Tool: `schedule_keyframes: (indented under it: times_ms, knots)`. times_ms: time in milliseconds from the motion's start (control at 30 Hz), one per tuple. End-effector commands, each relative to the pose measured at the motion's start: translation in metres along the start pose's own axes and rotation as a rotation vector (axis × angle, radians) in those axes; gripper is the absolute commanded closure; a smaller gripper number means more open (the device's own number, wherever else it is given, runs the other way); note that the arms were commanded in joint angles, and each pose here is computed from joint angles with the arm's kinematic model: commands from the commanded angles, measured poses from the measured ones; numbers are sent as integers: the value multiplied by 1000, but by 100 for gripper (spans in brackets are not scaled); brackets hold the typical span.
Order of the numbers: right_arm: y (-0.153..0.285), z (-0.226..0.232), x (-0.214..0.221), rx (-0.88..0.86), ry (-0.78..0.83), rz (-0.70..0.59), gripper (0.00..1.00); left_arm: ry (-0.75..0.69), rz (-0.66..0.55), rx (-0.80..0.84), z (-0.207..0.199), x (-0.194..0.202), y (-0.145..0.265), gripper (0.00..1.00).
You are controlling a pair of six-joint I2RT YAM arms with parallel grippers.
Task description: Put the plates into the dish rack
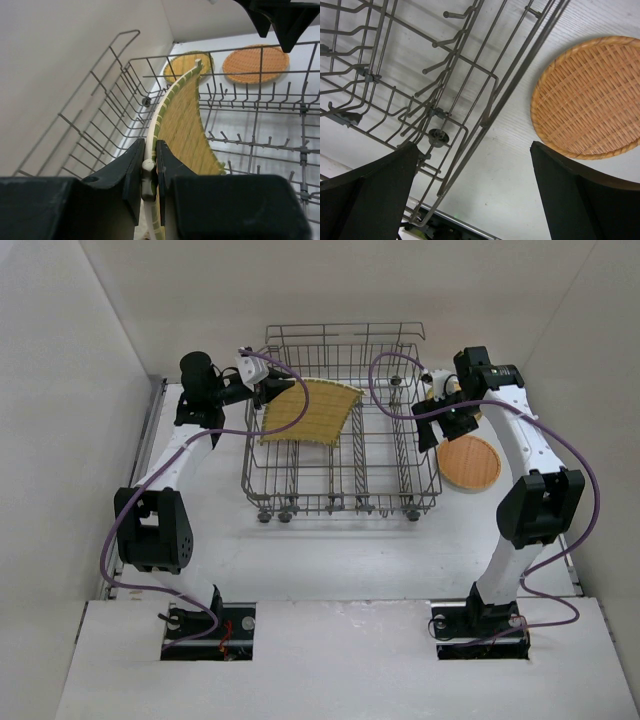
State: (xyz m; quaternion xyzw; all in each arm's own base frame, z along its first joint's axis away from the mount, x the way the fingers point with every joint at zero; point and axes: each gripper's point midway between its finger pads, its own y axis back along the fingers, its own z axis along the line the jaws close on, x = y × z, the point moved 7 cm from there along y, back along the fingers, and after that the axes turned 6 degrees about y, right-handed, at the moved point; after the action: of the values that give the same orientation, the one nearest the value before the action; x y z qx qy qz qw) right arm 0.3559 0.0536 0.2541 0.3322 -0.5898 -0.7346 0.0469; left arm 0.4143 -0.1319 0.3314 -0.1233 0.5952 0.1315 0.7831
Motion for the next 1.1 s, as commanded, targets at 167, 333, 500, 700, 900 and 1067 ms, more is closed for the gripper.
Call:
schedule_keyframes:
  times_ms: [167, 333, 500, 700, 900, 1067]
  knots:
    - [9, 5, -16, 21, 49, -43, 0, -94, -57, 118, 8, -19, -5, 99]
    - [11, 6, -13, 31, 53, -39, 0, -75, -53, 135, 5, -11, -6, 98]
    - [12, 6, -12, 31, 54, -36, 0, -42, -37, 130, -14, -1, 5, 94]
    - [9, 6, -14, 22, 54, -38, 0, -69, -26, 38, -41, 6, 31, 66]
    - [6, 4, -22, 13, 52, -53, 0, -31, 15, -72, -54, 6, 47, 39]
    - [4, 3, -26, 2, 51, -62, 0, -28, 54, -148, -60, 2, 51, 30]
